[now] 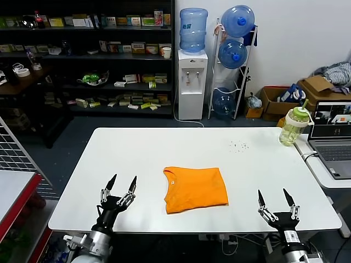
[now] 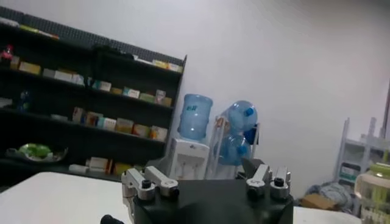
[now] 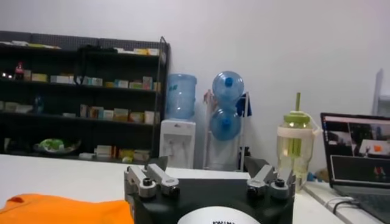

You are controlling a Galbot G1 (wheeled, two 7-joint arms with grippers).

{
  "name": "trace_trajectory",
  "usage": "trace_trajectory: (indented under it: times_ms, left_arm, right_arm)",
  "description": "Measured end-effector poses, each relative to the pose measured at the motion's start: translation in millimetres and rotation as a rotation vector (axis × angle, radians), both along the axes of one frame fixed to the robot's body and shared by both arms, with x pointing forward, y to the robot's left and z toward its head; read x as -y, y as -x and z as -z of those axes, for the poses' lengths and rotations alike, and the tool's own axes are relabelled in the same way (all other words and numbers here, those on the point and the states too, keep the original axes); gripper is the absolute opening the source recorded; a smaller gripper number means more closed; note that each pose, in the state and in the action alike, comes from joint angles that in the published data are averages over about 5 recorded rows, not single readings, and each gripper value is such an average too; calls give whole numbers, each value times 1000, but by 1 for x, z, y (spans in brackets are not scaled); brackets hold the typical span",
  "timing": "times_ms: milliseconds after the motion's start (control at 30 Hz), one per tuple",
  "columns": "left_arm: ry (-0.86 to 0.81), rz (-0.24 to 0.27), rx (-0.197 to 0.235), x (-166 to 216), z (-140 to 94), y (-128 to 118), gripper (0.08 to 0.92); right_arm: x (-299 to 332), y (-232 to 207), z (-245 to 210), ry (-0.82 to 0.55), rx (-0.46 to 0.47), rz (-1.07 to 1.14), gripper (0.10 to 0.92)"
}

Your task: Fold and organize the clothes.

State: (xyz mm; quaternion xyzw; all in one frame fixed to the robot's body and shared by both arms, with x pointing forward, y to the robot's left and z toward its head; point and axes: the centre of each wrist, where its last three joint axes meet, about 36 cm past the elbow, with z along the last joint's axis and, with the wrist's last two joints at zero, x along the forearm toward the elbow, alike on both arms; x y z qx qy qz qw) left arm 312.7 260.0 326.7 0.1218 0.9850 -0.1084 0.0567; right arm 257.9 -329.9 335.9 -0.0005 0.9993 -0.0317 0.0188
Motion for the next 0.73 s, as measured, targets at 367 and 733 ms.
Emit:
trace_trajectory:
  times_ms: [367, 733]
  left_arm:
    - [-37, -4, 18, -3, 3, 24, 823]
    - [-51, -11, 45, -1, 2, 28, 823]
  right_arm:
    - [-9, 10, 5, 19, 54, 40, 823]
    - [-17, 9, 5, 23, 88, 45, 823]
